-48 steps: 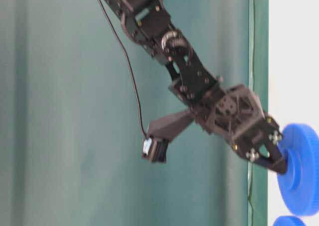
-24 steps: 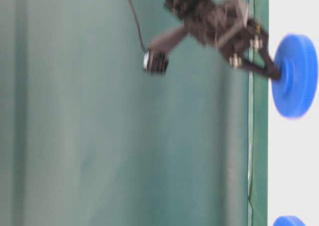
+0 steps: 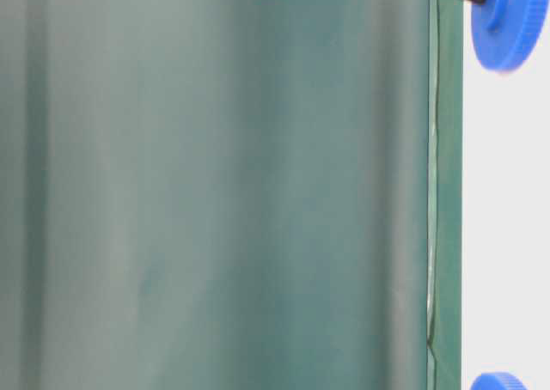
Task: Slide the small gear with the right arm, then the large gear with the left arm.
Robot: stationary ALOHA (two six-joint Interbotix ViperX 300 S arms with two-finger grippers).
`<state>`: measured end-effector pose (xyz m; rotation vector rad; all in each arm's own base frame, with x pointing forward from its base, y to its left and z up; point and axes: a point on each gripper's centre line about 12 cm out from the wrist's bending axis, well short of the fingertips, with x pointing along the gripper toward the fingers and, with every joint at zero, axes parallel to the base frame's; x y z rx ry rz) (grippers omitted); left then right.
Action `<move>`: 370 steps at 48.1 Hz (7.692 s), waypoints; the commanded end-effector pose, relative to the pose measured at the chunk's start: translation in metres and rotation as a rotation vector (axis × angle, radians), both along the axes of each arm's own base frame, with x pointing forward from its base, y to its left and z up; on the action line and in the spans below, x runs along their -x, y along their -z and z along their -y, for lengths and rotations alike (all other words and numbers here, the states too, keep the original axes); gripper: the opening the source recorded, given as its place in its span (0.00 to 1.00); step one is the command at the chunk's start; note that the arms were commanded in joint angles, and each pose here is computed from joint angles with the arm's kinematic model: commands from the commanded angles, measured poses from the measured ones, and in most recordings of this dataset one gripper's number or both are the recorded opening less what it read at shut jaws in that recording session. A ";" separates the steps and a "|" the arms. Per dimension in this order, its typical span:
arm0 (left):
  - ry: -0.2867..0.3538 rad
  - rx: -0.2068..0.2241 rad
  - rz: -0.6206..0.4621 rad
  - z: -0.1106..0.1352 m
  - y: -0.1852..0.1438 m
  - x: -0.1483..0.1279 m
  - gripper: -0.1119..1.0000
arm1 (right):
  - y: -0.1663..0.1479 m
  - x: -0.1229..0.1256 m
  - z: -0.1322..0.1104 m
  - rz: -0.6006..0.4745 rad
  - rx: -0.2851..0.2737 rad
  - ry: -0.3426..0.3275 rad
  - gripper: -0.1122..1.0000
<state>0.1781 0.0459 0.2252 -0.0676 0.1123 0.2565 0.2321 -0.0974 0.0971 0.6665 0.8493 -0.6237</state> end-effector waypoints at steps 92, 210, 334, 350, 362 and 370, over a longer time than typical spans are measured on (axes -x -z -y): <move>0.001 -0.002 0.015 0.000 -0.004 -0.002 0.10 | -0.093 0.080 -0.009 0.357 0.301 0.055 0.55; -0.157 0.225 -0.658 -0.053 0.085 -0.044 0.10 | -0.088 0.079 -0.030 0.528 0.421 -0.148 0.55; 0.063 0.126 -0.657 -0.059 0.136 -0.331 0.10 | -0.084 0.080 -0.032 0.538 0.415 -0.156 0.55; 0.122 0.055 -0.680 -0.053 0.131 -0.374 0.10 | -0.082 0.081 -0.033 0.535 0.412 -0.161 0.55; 0.131 0.039 -0.688 -0.053 0.130 -0.375 0.10 | -0.081 0.082 -0.033 0.534 0.411 -0.161 0.55; 0.131 0.038 -0.687 -0.053 0.130 -0.376 0.10 | -0.081 0.082 -0.033 0.534 0.411 -0.161 0.55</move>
